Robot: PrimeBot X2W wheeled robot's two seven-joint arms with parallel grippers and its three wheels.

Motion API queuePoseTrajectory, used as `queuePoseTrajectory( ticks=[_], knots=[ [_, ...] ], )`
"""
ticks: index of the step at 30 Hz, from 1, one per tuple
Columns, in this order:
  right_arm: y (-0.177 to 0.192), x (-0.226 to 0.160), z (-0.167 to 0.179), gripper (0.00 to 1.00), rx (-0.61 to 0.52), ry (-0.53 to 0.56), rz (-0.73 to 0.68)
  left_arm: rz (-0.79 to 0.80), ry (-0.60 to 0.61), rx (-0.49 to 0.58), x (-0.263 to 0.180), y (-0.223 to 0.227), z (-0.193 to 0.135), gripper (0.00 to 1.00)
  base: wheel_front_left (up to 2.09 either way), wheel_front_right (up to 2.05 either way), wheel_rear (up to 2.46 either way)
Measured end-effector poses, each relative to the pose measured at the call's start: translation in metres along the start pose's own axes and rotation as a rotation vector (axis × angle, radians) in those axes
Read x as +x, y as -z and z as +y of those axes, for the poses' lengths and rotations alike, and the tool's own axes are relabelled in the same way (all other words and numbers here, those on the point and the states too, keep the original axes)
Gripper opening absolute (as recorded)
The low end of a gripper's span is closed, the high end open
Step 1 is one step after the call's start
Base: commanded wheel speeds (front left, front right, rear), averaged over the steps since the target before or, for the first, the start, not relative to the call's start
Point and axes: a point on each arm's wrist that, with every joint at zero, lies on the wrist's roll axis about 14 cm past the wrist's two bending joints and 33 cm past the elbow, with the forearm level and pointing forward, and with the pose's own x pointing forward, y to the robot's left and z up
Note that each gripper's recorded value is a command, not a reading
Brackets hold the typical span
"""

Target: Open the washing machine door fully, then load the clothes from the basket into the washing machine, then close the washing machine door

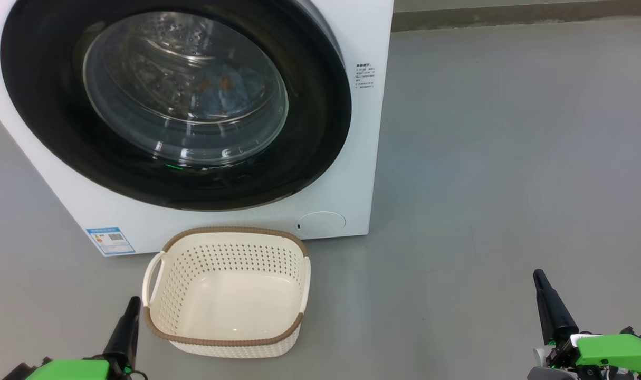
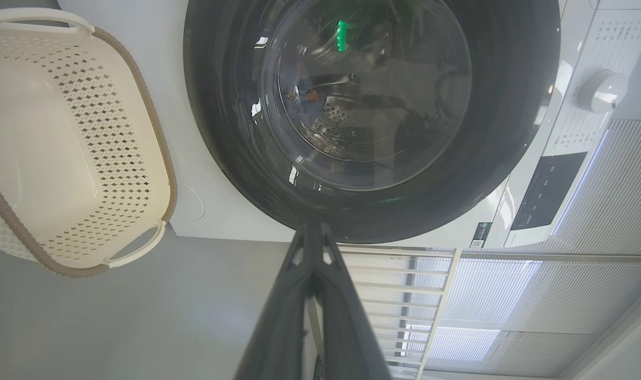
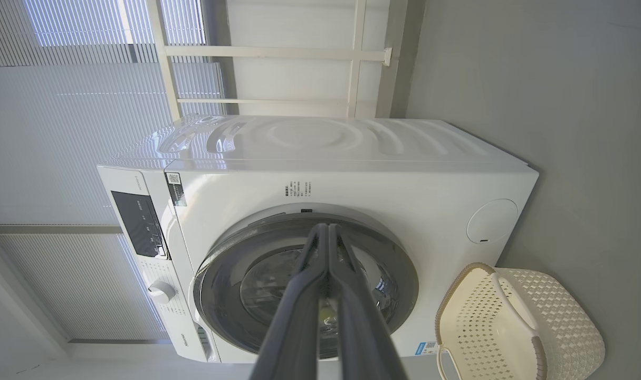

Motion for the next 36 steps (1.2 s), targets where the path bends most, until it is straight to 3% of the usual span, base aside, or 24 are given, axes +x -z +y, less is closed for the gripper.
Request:
queuePoseTrajectory(
  ticks=[36],
  knots=[
    [0.0, -0.0001, 0.0, 0.0, 0.002, 0.0, 0.004, -0.002, 0.0, -0.001, -0.0001, -0.0004, 0.0, 0.0, 0.0, 0.0, 0.0]
  ],
)
